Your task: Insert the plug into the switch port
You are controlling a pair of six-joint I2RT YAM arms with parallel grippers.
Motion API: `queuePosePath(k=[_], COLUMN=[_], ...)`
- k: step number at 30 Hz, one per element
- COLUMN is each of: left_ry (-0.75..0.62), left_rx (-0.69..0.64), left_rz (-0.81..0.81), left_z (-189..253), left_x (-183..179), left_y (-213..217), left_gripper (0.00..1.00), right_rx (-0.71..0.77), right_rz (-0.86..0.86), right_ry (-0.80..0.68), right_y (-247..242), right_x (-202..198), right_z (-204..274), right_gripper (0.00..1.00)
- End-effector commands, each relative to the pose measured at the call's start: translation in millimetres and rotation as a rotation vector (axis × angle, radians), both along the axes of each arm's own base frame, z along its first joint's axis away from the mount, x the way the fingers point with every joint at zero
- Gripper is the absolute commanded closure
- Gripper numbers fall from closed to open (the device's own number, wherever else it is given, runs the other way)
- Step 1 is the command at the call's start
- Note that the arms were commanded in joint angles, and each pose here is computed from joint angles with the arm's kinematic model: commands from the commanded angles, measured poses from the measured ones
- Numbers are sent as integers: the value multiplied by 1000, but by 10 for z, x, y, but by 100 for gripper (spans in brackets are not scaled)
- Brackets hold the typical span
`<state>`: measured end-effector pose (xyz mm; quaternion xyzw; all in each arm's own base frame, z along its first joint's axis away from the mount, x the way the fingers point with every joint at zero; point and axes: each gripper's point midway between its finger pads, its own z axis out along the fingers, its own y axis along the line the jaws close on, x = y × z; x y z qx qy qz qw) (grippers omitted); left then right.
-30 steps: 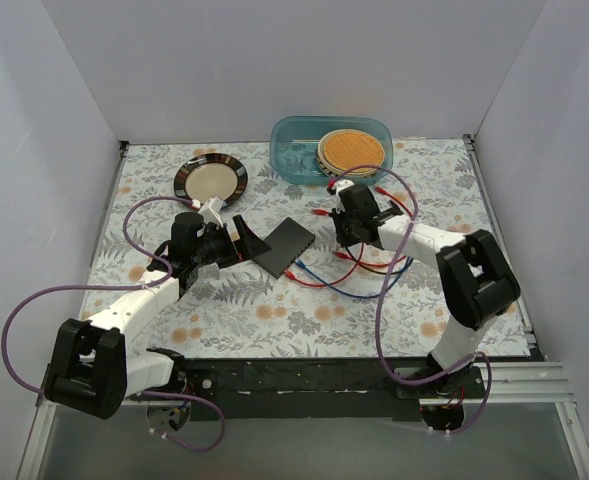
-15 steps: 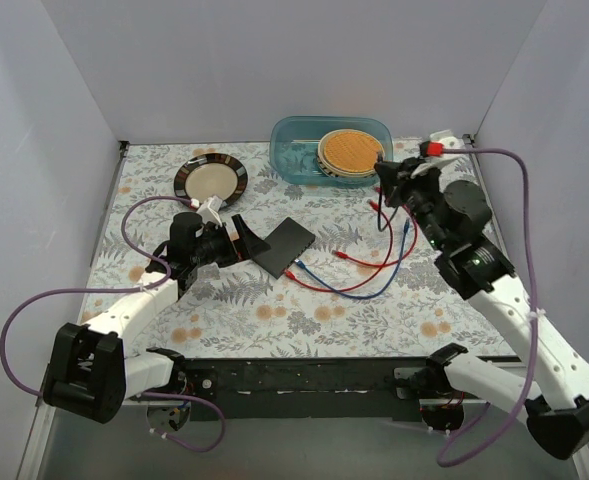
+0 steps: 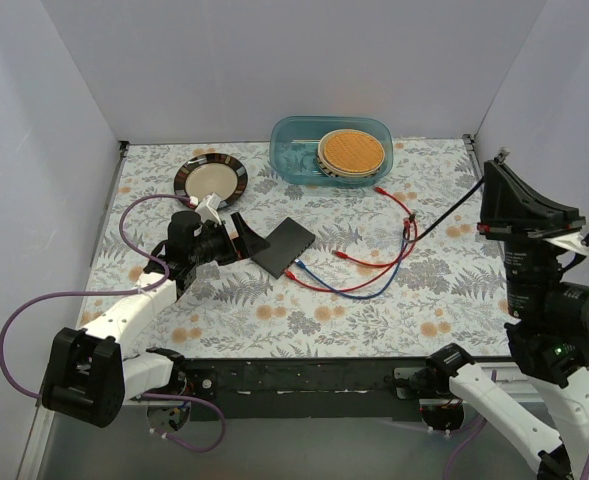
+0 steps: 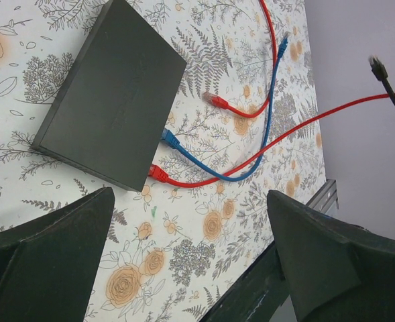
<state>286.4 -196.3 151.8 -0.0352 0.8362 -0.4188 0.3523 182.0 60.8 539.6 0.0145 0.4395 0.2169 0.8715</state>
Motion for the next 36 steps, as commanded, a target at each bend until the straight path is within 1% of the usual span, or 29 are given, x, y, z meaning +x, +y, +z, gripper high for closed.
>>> queuePosePath(k=[1, 3, 6, 8, 13, 15, 17, 21, 24, 28, 29, 32, 34, 35, 36], left_ry=[-64, -65, -65, -65, -57, -59, -58, -63, -58, -71, -78, -88, -86, -83, -82], left_rx=[-24, -24, -26, -27, -33, -32, -33, -38, -47, -58, -63, -80, -89, -90, -89], left_rz=[-20, -22, -23, -26, -34, -31, -29, -32, -38, -42, -44, -57, -66, -71, -71], left_z=[261, 263, 265, 261, 242, 238, 239, 253, 258, 305, 332, 387, 404, 394, 392], left_x=[9, 10, 12, 18, 14, 9, 12, 9, 2, -15, -22, -37, -49, -57, -51], left_y=[-39, -41, -44, -54, -69, -64, -60, -69, -83, -85, -91, -109, -128, -132, -130], left_gripper=[2, 2, 2, 2, 2, 2, 2, 2, 2, 2, 2, 2, 2, 2, 2], right_rx=[50, 81, 138, 139, 194, 272, 334, 341, 307, 240, 178, 70, -34, -67, -134], right_rz=[-75, -98, -119, -149, -147, -142, -132, -113, -127, -164, -185, -183, -171, -147, -139], right_ry=[-79, -87, -138, -164, -224, -239, -291, -305, -266, -192, -142, -23, 99, 139, 221], right_y=[-265, -364, -541, -638, -811, -917, -1028, -1065, -1030, -941, -871, -638, -392, -280, -141], right_x=[-206, -268, -464, -561, -826, -908, -1063, -1170, -1096, -892, -765, -432, -91, 13, 203], right_z=[157, 182, 281, 333, 531, 547, 569, 629, 635, 550, 459, 260, -60, -182, -426], right_gripper=[99, 99, 99, 99, 99, 99, 99, 99, 99, 99, 99, 99, 99, 99, 99])
